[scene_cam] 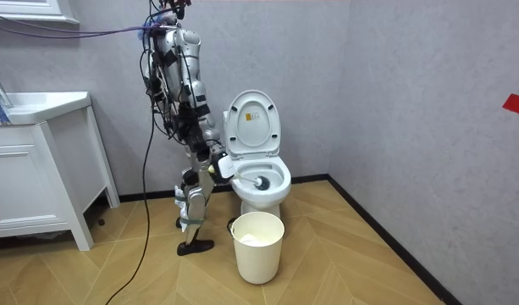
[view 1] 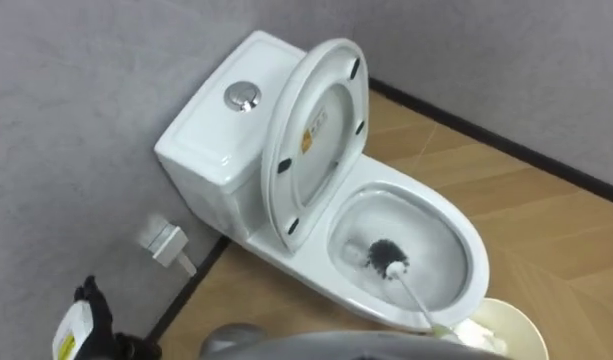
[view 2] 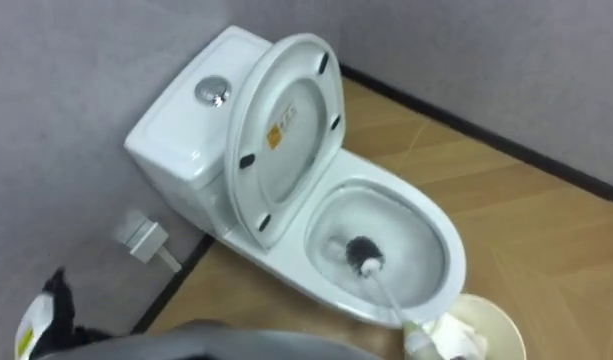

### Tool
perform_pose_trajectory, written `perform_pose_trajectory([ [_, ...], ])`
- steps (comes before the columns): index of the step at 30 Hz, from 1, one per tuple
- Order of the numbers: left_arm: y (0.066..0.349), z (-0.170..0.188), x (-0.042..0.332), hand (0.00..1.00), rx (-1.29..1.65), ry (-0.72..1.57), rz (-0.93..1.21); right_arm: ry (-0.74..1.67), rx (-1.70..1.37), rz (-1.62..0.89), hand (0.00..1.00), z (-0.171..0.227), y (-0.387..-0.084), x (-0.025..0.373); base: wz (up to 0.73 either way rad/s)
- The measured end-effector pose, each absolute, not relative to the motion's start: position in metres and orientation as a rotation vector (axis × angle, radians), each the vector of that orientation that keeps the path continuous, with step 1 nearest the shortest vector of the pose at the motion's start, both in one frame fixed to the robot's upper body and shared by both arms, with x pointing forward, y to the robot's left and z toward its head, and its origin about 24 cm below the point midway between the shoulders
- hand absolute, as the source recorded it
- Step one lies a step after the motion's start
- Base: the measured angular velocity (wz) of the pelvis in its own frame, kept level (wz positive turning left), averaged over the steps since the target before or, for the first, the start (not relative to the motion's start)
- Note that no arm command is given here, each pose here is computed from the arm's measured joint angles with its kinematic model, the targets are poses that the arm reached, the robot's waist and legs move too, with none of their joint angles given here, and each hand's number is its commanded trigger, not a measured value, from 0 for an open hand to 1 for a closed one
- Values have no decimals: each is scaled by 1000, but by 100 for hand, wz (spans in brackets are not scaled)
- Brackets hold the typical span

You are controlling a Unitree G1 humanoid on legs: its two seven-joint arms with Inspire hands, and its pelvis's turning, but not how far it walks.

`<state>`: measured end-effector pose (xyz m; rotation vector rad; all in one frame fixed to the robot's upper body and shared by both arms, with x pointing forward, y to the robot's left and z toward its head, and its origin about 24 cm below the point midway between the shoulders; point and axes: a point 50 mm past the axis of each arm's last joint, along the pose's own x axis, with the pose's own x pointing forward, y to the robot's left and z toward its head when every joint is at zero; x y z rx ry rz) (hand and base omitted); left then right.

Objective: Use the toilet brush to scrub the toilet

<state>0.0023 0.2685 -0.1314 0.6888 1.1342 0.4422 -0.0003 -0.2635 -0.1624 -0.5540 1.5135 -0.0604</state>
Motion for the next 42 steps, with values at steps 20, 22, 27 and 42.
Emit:
perform_pose_trajectory([
  [20, 273, -147, 27, 0, 505, 1225, 450, 1435, -491, -247, 100, -163, -251, -17, -28],
  [22, 271, -148, 30, 0, 514, 1219, 432, 1439, -502, -246, 100, -163, -249, -20, -5],
  [27, 268, -149, 32, 0, 531, 1234, 382, 1453, -541, -228, 100, -163, -250, -25, -19],
  [42, 259, -152, 35, 0, 551, 1244, 310, 1411, -557, -266, 100, -163, -249, -14, -1],
])
